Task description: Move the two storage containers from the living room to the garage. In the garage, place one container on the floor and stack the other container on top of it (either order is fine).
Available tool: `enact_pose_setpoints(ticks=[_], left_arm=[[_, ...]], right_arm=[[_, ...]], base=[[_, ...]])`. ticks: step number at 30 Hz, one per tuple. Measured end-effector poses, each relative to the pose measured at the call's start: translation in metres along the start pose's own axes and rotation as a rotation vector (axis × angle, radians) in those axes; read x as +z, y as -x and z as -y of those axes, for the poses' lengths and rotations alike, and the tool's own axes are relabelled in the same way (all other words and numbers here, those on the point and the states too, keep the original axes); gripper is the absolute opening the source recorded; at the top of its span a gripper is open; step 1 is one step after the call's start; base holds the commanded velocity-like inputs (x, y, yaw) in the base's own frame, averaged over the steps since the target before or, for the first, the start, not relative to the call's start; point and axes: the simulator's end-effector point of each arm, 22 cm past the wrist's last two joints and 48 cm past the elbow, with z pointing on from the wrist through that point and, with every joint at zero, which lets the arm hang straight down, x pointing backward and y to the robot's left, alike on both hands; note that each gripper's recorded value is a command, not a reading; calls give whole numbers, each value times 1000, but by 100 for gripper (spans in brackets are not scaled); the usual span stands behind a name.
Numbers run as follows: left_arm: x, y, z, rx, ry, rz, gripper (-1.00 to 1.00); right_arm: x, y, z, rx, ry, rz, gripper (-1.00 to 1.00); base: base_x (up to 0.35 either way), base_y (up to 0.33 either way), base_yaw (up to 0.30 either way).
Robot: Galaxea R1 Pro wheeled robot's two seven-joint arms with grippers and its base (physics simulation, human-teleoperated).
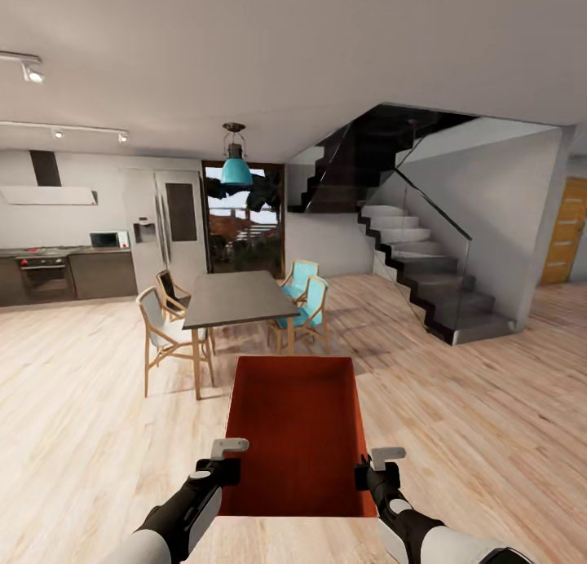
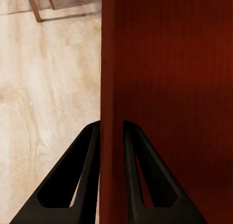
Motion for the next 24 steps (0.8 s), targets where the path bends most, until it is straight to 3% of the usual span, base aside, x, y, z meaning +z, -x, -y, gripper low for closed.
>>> enact_pose_setpoints(ticks=[24], left_arm=[[0,0,0,1,0,1,-100]], right_arm=[[0,0,0,1,0,1,-100]], base=[[2,0,-282]])
